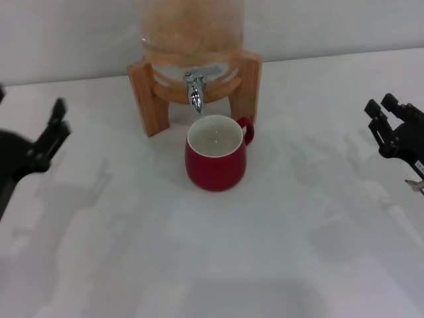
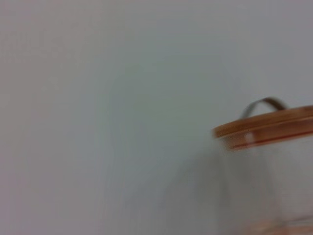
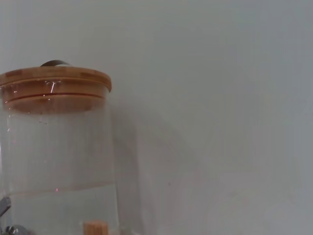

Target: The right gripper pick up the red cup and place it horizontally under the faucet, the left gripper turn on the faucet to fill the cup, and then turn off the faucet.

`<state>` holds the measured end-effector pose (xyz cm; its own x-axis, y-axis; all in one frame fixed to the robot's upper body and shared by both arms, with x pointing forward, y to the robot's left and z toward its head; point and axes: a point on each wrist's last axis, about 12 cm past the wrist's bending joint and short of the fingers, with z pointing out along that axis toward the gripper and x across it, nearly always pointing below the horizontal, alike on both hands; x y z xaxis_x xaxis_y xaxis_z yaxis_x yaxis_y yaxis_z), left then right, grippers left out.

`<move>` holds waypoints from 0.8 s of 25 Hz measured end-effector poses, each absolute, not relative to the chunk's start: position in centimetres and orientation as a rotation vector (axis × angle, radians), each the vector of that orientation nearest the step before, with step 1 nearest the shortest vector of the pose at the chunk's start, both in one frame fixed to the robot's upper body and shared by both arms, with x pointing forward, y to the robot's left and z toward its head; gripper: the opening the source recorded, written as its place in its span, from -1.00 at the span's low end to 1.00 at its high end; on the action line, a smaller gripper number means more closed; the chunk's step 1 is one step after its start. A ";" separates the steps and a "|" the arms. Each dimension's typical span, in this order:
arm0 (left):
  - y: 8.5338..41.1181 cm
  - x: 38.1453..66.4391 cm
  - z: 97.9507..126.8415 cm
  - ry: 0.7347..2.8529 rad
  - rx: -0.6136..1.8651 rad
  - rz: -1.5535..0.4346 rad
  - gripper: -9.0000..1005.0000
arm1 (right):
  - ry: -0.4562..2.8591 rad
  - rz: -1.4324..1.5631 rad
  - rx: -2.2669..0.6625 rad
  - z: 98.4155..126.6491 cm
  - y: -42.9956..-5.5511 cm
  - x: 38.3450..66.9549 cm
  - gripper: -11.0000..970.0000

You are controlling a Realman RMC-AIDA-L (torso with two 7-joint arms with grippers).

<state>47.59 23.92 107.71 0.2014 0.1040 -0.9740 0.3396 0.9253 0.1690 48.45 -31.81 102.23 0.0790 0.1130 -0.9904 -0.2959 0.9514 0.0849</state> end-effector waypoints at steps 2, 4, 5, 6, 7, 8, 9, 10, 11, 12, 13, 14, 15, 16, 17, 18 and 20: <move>24.6 46.8 107.2 1.383 0.338 -0.143 0.75 | 1.459 0.304 -0.147 102.2 -31.9 48.4 -0.37; 25.3 45.9 106.7 1.386 0.297 -0.116 0.75 | 1.457 0.298 -0.147 102.3 -32.0 48.3 -0.37; 25.7 45.6 106.6 1.386 0.280 -0.104 0.75 | 1.454 0.294 -0.149 102.3 -32.1 48.3 -0.37; 26.2 45.1 106.3 1.386 0.251 -0.089 0.75 | 1.451 0.291 -0.151 102.4 -32.2 48.4 -0.37; 26.5 44.8 106.2 1.386 0.232 -0.082 0.75 | 1.448 0.288 -0.153 102.4 -32.3 48.4 -0.37; 26.9 44.5 106.0 1.385 0.209 -0.075 0.75 | 1.446 0.286 -0.152 102.5 -32.3 48.4 -0.37; 27.2 44.1 105.9 1.381 0.189 -0.068 0.75 | 1.445 0.285 -0.150 102.5 -32.3 48.5 -0.37; 27.6 43.7 105.8 1.378 0.172 -0.060 0.76 | 1.444 0.283 -0.147 102.5 -32.4 48.5 -0.36; 27.9 43.4 105.6 1.373 0.157 -0.053 0.76 | 1.443 0.281 -0.146 102.5 -32.4 48.5 -0.36; 28.1 43.1 105.5 1.369 0.144 -0.047 0.76 | 1.444 0.277 -0.146 102.5 -32.5 48.6 -0.36; 28.4 42.9 105.5 1.366 0.130 -0.042 0.76 | 1.445 0.275 -0.147 102.5 -32.6 48.6 -0.29; 28.4 42.9 105.5 1.366 0.130 -0.042 0.76 | 1.445 0.271 -0.149 102.6 -32.6 48.7 -0.23; 28.8 42.4 105.3 1.358 0.103 -0.032 0.76 | 1.445 0.268 -0.151 102.6 -32.6 48.7 -0.16; 29.1 41.9 105.2 1.352 0.088 -0.023 0.76 | 1.445 0.262 -0.153 102.6 -32.7 48.8 -0.10; 29.3 41.7 105.2 1.347 0.082 -0.018 0.76 | 1.445 0.256 -0.150 102.7 -32.9 48.9 -0.03; 29.5 41.4 105.2 1.341 0.075 -0.013 0.76 | 1.444 0.249 -0.141 102.7 -33.0 49.0 0.03; 29.7 41.0 105.2 1.334 0.065 -0.008 0.76 | 1.442 0.233 -0.113 102.7 -33.2 49.1 0.15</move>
<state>41.02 29.72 105.15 0.2346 0.0311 -0.9716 0.0433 0.9982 0.0424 49.09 -33.24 102.74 0.1112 0.0901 -0.9897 -0.2256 0.9722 0.0632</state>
